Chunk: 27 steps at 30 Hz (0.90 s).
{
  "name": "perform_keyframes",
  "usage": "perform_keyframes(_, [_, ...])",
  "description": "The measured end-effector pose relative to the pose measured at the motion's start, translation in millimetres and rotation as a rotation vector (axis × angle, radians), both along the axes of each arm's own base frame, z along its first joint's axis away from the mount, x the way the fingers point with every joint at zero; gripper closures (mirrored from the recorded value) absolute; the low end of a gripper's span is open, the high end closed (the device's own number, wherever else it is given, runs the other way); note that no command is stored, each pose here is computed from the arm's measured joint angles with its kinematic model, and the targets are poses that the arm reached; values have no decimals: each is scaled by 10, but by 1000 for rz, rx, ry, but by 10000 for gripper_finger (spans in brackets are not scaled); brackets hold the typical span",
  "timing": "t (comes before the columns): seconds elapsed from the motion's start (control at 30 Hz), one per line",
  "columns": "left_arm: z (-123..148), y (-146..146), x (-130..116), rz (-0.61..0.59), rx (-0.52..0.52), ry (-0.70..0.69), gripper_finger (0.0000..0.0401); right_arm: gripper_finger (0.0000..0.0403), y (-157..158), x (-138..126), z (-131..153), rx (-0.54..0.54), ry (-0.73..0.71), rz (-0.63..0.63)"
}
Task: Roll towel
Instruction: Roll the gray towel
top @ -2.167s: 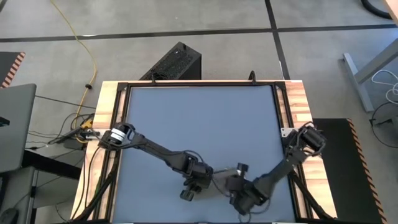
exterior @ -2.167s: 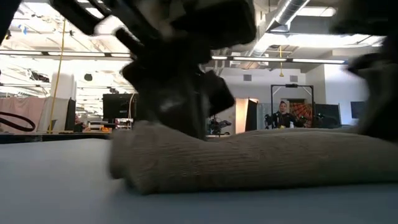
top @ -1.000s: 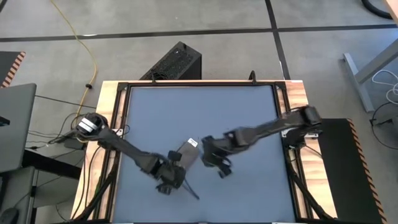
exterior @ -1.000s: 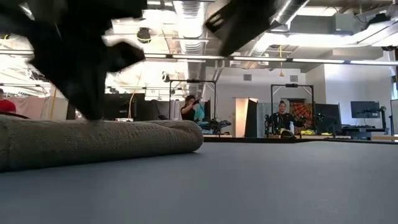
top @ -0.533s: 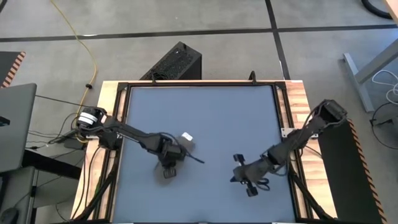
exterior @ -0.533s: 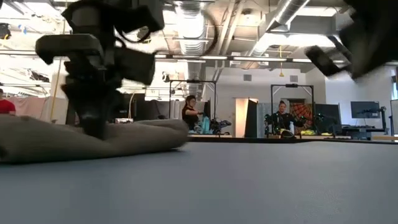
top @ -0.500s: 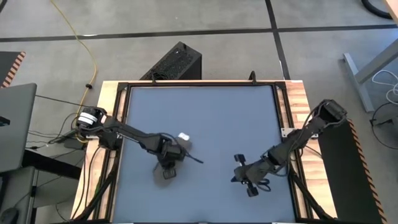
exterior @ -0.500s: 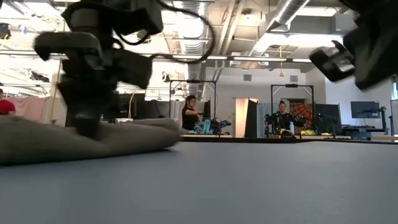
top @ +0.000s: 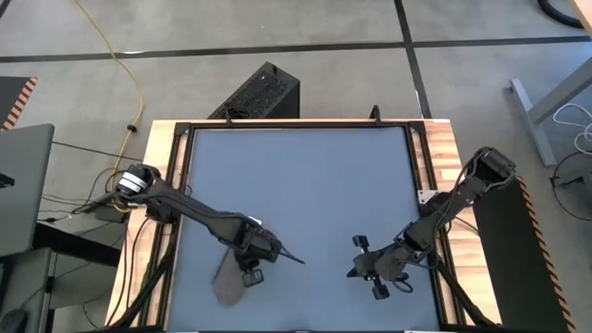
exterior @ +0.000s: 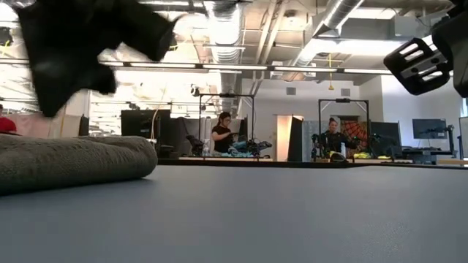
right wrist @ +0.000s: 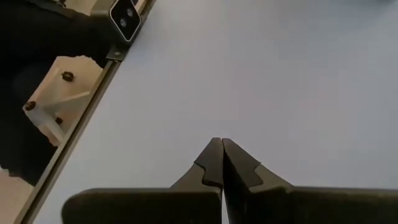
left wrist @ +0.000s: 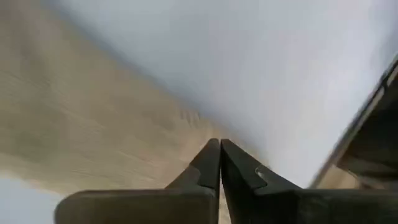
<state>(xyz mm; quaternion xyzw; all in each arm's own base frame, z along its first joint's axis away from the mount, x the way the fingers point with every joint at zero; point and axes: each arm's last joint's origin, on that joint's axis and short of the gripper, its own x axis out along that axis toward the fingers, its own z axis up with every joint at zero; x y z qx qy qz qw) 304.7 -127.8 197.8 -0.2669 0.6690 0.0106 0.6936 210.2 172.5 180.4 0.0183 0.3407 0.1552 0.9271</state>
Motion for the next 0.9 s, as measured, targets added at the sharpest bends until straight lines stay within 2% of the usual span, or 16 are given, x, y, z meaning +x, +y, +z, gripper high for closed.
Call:
perform_keyframes(0.1, [246, 0, 115, -47, 132, -128, 401, 383, -1, 0, -1, -8, -3, 5])
perform_keyframes(0.2, [321, -8, 153, -142, 189, -202, 401, 383, 3, 10, 11, -2, -17, 5])
perform_keyframes(0.37, [137, 88, 7, -397, 319, -107, 401, 383, 48, 3, 44, 19, -54, 4])
perform_keyframes(0.47, [-23, 168, -70, -475, 366, -61, 401, 383, 72, -19, 46, 7, -67, -4])
perform_keyframes(0.57, [-255, 216, -195, -528, 350, -18, 401, 383, 96, -42, 47, -3, -76, -8])
perform_keyframes(0.63, [-413, 282, -294, -506, 350, 36, 401, 383, 101, -47, 47, -7, -79, -11])
perform_keyframes(0.77, [-518, 454, -443, -345, 345, 194, 401, 383, 102, -50, 48, -24, -89, -13])
perform_keyframes(0.9, [-511, 466, -524, -337, 315, 292, 401, 383, 61, -15, 47, -40, -94, -21])
